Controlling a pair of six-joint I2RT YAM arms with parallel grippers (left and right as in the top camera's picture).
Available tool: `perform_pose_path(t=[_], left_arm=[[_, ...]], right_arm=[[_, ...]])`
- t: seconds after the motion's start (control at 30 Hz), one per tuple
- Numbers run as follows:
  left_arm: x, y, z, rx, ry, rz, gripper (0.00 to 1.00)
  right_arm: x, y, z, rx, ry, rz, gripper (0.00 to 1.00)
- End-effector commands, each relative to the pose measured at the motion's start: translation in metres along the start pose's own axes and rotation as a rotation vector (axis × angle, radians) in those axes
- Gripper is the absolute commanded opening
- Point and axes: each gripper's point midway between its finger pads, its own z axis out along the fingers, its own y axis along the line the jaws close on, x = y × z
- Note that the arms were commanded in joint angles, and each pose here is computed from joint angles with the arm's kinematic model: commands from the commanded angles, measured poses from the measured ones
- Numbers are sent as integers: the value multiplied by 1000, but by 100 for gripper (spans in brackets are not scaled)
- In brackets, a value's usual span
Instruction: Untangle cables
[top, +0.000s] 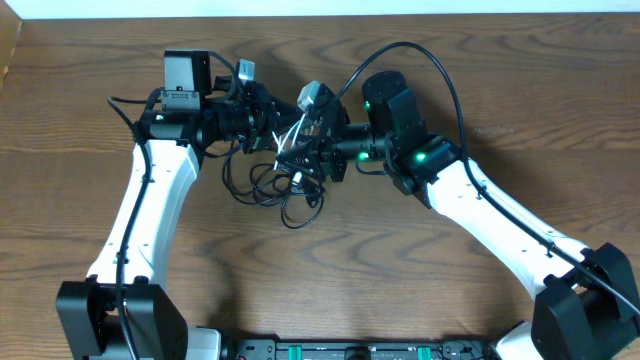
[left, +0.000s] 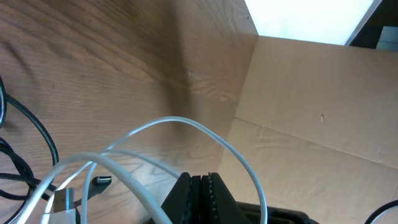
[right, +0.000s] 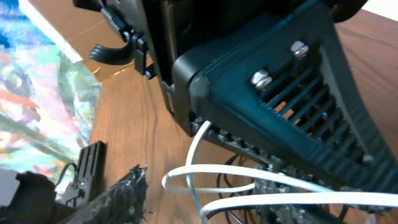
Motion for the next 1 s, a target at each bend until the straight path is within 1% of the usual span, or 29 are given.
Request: perform_pose_path(t=[0.0, 0.37, 0.5, 0.6, 0.67, 0.7, 0.73, 0.77, 0.87, 0.9, 0.93, 0.97], left_arm=[[5, -5, 2, 12, 22, -7, 8], [21, -10, 15, 6, 69, -59, 8], [25, -12, 16, 12, 85, -81, 8], [29, -16, 16, 33, 111, -82, 8], [29, -17, 16, 38, 114, -79, 8], [29, -17, 16, 36, 111, -79, 8], [28, -16, 16, 33, 107, -79, 8], [27, -15, 16, 28, 99, -79, 8], [17, -7, 17, -16, 39, -65, 8], [12, -4, 17, -35, 13, -49, 14], [8, -1, 16, -54, -12, -38, 24], [2, 4, 16, -80, -45, -13, 39]], right_arm=[[-6, 6, -1, -9, -12, -16, 58], [-6, 5, -1, -7, -12, -16, 58], [-4, -3, -1, 40, -9, -10, 43], [-3, -9, -1, 75, -5, -4, 34], [-3, -10, -1, 82, -5, -4, 18], [-3, -10, -1, 81, -6, -4, 13], [-3, -10, -1, 82, -6, -4, 5], [-3, -10, -1, 81, -5, -4, 1], [0, -13, -3, 87, 5, 10, 1], [0, -14, -4, 90, 5, 12, 1], [0, -15, -5, 94, 5, 16, 1], [0, -18, -8, 101, 6, 22, 1]])
